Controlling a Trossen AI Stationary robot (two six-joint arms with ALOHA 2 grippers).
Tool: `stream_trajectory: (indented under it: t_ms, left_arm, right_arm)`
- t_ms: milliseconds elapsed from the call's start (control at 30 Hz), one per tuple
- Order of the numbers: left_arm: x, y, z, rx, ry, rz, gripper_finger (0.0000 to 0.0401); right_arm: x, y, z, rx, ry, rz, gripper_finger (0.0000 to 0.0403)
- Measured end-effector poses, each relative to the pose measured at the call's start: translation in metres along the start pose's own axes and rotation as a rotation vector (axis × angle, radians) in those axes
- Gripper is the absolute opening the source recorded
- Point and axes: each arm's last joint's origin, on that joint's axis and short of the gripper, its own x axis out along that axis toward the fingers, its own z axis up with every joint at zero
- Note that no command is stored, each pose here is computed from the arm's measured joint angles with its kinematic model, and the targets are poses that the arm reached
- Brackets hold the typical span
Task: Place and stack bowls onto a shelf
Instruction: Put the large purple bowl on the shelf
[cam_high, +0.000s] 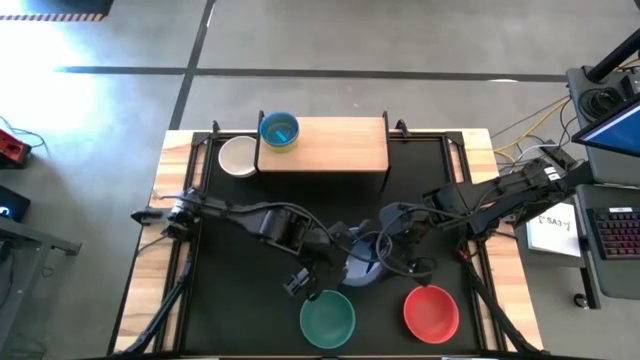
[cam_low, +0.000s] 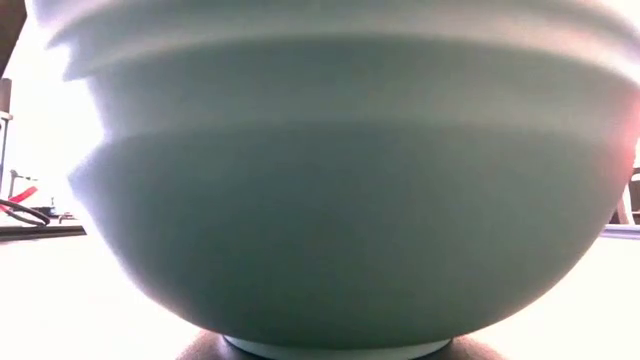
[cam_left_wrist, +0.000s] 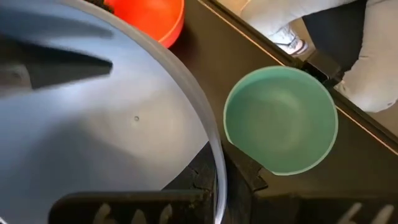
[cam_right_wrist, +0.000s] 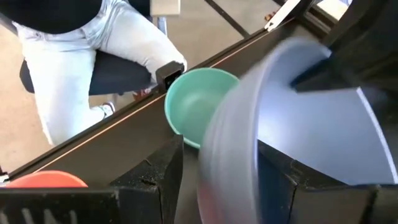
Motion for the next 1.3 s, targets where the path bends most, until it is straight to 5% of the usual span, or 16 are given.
stream_trajectory:
  t_ms: [300, 633, 733, 1000, 1300]
  left_arm:
    - [0.0, 0.004, -0.002, 0.038, 0.003, 0.002, 0.0]
    - [0.004, 0.006, -0.001, -0.01, 0.0, 0.009, 0.0001]
    - [0.005, 0.007, -0.002, -0.027, -0.002, 0.014, 0.0008]
    - [0.006, 0.011, -0.004, -0.108, 0.011, 0.035, 0.0064]
    - [0.004, 0.01, -0.007, -0.031, 0.067, 0.063, 0.0141]
  right_arm:
    - [0.011, 0.002, -0.015, 0.02, 0.045, 0.024, 0.0134]
    - [0.01, 0.003, -0.013, 0.02, 0.033, 0.044, 0.0024]
    - [0.01, 0.003, -0.013, 0.032, 0.028, 0.053, 0.0017]
    - [0.009, 0.0, -0.014, 0.116, 0.039, 0.017, 0.0016]
    - [0.007, -0.004, -0.017, 0.282, 0.049, 0.001, 0.0015]
